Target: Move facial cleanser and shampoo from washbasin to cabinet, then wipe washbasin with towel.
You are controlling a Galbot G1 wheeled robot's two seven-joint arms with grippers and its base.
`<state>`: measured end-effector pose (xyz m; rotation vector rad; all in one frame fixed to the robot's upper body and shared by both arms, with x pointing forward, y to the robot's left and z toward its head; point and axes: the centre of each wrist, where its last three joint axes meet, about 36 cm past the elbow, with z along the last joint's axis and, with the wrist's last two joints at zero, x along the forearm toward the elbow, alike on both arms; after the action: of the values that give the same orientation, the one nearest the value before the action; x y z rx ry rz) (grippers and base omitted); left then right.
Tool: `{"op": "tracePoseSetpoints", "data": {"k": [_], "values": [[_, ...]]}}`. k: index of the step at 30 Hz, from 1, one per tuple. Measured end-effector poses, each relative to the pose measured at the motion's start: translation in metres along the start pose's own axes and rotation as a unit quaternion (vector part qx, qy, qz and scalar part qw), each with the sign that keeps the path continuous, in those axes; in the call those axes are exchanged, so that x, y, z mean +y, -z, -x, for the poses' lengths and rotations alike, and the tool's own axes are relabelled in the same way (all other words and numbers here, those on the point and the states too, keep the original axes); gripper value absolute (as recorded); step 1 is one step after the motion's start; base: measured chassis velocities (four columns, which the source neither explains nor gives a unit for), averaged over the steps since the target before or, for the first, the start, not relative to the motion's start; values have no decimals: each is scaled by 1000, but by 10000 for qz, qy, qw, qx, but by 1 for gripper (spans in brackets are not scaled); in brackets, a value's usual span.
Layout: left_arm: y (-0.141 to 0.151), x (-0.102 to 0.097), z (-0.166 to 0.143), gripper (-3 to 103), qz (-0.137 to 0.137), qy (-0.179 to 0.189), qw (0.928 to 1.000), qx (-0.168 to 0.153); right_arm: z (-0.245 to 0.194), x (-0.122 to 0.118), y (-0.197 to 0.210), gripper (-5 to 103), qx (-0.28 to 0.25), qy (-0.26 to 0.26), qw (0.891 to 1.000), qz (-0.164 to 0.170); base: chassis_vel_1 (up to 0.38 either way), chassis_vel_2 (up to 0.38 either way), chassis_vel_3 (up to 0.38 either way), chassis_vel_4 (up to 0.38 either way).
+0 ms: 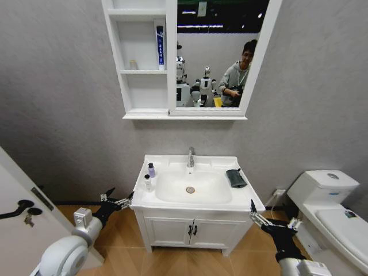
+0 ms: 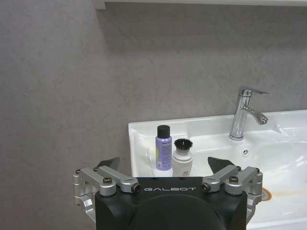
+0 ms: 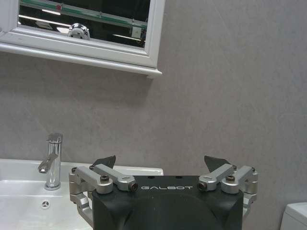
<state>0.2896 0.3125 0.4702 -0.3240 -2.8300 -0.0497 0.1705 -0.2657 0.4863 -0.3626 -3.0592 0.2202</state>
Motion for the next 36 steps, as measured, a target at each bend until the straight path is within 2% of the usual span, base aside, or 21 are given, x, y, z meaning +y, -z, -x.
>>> {"op": "tracePoseSetpoints", "data": {"k": [5, 6, 7, 13, 16, 20, 26, 31, 36], "values": [[-20, -14, 15, 100, -10, -128, 9999, 69, -1, 0, -2, 100, 25, 42, 10000, -64, -44, 55, 4, -9], [-38, -24, 37, 100, -42, -230, 9996, 159, -3, -1, -7, 100, 78, 123, 9998, -125, 40, -37, -56, 48], [-43, -28, 42, 100, -56, -235, 9995, 182, -4, -1, -10, 100, 108, 126, 9997, -175, 0, 0, 0, 0], [-59, -51, 66, 100, -202, -269, 9993, 178, -5, -5, -21, 100, 262, 54, 9993, -270, 0, 0, 0, 0], [-59, -55, 75, 100, -246, -198, 9994, 154, -5, -5, -23, 100, 294, 43, 9992, -270, 0, 0, 0, 0], [-56, -55, 106, 100, -232, -46, 9997, 23, -5, -7, -25, 100, 351, 28, 9990, -276, 0, 0, 0, 0], [-63, -59, 139, 100, -244, 103, 9996, 23, -6, -10, -27, 100, 423, -62, 9985, -334, 0, 0, 0, 0], [-69, -63, 155, 100, -252, 145, 9995, 90, -6, -10, -28, 100, 458, -93, 9984, -324, 0, 0, 0, 0], [-73, -66, 169, 100, -315, 357, 9988, 85, -6, -11, -28, 100, 482, -101, 9983, -308, 0, 0, 0, 0]]}}
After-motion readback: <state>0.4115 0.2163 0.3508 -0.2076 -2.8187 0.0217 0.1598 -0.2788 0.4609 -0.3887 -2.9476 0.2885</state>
